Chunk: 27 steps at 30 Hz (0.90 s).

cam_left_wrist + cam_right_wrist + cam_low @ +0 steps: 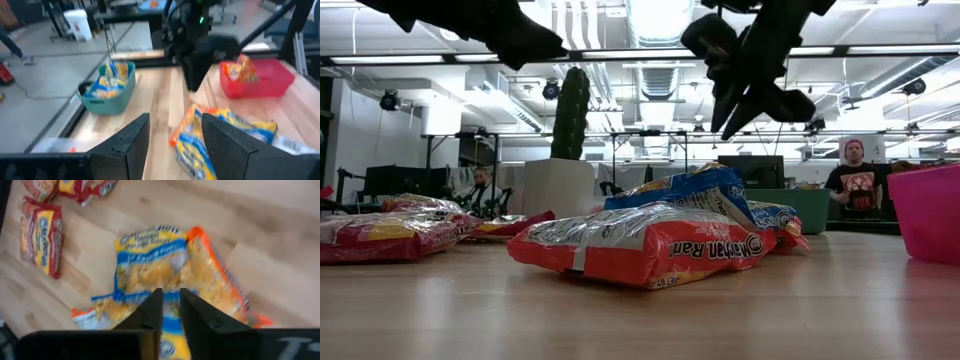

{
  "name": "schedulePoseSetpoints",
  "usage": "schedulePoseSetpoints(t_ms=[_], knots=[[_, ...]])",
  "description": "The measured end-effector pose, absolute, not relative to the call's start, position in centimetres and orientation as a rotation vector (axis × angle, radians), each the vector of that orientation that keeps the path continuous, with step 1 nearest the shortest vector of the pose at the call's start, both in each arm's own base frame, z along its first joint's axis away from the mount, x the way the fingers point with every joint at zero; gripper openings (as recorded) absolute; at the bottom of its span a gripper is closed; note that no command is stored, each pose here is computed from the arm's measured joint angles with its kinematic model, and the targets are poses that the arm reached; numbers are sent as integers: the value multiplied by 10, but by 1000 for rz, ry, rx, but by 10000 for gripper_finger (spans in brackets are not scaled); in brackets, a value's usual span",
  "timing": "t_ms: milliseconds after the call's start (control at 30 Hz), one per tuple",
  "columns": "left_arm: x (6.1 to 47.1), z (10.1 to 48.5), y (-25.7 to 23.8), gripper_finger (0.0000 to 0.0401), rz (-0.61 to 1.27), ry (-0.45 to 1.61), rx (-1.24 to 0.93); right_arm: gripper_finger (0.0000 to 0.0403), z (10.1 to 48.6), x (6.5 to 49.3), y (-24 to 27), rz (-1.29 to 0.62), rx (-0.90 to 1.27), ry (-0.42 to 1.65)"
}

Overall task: Sort Maruchan noodles
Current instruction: Put the orange noodle pack into the transparent bin

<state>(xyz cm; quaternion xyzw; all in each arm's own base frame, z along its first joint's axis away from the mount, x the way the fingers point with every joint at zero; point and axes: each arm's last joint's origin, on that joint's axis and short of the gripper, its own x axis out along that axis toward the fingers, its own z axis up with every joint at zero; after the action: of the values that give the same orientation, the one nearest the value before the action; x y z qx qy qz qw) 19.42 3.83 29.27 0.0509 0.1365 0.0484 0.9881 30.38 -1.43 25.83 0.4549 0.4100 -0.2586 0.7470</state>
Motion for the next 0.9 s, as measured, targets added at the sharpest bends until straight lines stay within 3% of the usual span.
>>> schedulePoseSetpoints(t_ms=[233, 400, 600, 900], knots=[[191, 280, 38, 164, 90, 406, 69, 140, 258, 303, 14, -441, 910, 971], [191, 268, 38, 164, 128, 516, -122, 173, 258, 303, 20, -376, 806, 989], [204, 221, 24, 164, 182, 738, -334, 189, 258, 303, 19, -317, 679, 999], [225, 175, 8, 164, 306, 936, -150, 189, 257, 303, 15, -314, 500, 985]])
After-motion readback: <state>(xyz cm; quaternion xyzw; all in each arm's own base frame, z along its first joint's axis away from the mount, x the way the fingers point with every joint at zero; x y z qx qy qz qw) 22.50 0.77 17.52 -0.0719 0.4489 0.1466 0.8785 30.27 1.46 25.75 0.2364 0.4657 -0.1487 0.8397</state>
